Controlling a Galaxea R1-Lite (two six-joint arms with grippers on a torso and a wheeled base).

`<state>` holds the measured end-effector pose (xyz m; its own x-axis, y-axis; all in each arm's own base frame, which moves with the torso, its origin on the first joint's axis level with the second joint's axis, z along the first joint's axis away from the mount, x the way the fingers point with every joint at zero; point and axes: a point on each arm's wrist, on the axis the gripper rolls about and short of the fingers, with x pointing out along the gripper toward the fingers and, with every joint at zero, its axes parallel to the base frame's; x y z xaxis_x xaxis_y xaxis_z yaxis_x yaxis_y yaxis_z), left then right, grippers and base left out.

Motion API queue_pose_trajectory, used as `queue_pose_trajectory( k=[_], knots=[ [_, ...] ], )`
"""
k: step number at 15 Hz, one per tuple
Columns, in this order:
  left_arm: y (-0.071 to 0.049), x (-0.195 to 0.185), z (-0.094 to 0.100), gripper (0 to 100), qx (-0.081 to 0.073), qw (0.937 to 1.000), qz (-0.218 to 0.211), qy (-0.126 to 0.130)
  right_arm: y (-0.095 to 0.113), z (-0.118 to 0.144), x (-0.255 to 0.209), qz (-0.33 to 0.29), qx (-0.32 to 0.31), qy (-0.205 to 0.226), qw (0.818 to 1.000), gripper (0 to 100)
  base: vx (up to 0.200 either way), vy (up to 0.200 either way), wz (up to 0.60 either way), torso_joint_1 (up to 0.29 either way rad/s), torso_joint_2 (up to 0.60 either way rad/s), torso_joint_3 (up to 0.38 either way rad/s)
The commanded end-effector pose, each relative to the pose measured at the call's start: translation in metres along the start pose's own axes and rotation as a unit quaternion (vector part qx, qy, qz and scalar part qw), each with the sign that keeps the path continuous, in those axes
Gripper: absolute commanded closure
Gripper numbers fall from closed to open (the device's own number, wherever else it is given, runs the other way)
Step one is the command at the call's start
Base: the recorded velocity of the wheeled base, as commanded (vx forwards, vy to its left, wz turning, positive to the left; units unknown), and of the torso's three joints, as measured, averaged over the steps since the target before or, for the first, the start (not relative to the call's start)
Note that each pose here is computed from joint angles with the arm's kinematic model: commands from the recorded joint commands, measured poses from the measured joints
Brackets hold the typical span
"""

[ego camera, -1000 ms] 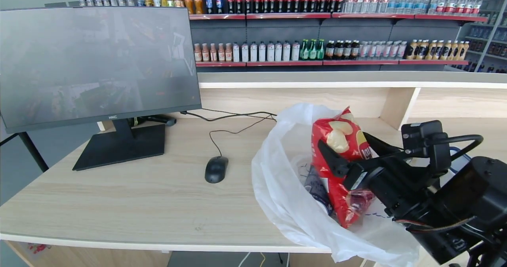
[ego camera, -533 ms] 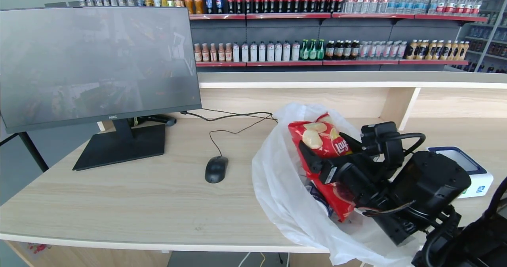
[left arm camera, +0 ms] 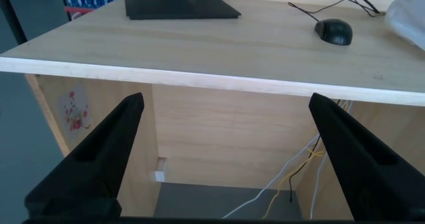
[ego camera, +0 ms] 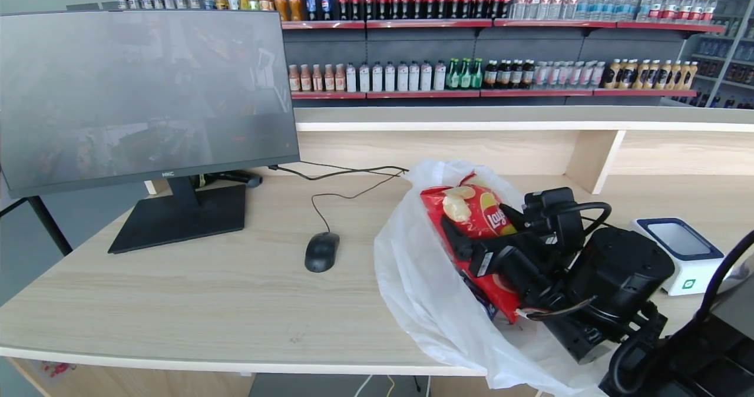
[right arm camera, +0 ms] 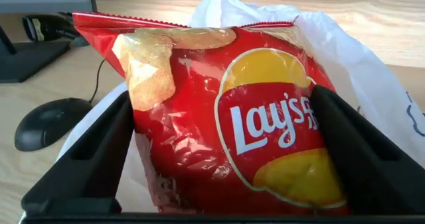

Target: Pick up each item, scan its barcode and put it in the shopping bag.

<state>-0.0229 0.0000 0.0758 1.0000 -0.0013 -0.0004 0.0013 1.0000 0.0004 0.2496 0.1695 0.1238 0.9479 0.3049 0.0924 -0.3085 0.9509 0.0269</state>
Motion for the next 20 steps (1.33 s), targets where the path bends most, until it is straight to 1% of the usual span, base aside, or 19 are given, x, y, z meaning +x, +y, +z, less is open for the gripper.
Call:
queue_pose_trajectory(
  k=[1,4,5,6,7,9,11,15,18,20],
  knots=[
    [0.0,0.0,0.0,0,0.001,1.0,0.0,0.0,-0.003,0.024,-0.012,0.002,0.01,-0.036,0.999,0,0.0,0.0,0.0,0.0,0.0,0.0],
    [0.0,0.0,0.0,0,0.001,1.0,0.0,0.0,0.003,0.041,-0.03,0.027,0.029,-0.058,0.998,0,0.0,0.0,0.0,0.0,0.0,0.0],
    [0.0,0.0,0.0,0,0.001,1.0,0.0,0.0,0.004,0.042,-0.037,0.034,0.029,-0.054,0.998,0,0.0,0.0,0.0,0.0,0.0,0.0],
    [0.0,0.0,0.0,0,0.001,1.0,0.0,0.0,0.006,0.038,-0.053,0.049,0.026,-0.039,0.998,0,0.0,0.0,0.0,0.0,0.0,0.0],
    [0.0,0.0,0.0,0,0.001,1.0,0.0,0.0,0.005,0.038,-0.058,0.051,0.025,-0.036,0.998,0,0.0,0.0,0.0,0.0,0.0,0.0],
    [0.0,0.0,0.0,0,0.001,1.0,0.0,0.0,0.002,0.042,-0.064,0.05,0.028,-0.042,0.997,0,0.0,0.0,0.0,0.0,0.0,0.0],
    [0.0,0.0,0.0,0,0.001,1.0,0.0,0.0,-0.001,0.038,-0.071,0.05,0.023,-0.03,0.998,0,-0.2,0.0,0.0,-0.002,0.0,0.007],
    [0.0,0.0,0.0,0,0.001,1.0,0.0,0.0,-0.003,0.043,-0.075,0.05,0.027,-0.039,0.998,0,-0.2,0.0,0.0,0.006,0.0,-0.001],
    [0.0,0.0,0.0,0,0.0,1.0,0.0,0.0,-0.006,0.043,-0.084,0.05,0.025,-0.035,0.998,0,-0.2,0.0,0.0,-0.001,0.0,0.002],
    [0.0,0.0,0.0,0,0.001,1.0,0.0,0.0,-0.01,0.042,-0.091,0.048,0.024,-0.03,0.998,0,0.0,0.0,0.0,0.0,0.0,0.0]
  ],
)
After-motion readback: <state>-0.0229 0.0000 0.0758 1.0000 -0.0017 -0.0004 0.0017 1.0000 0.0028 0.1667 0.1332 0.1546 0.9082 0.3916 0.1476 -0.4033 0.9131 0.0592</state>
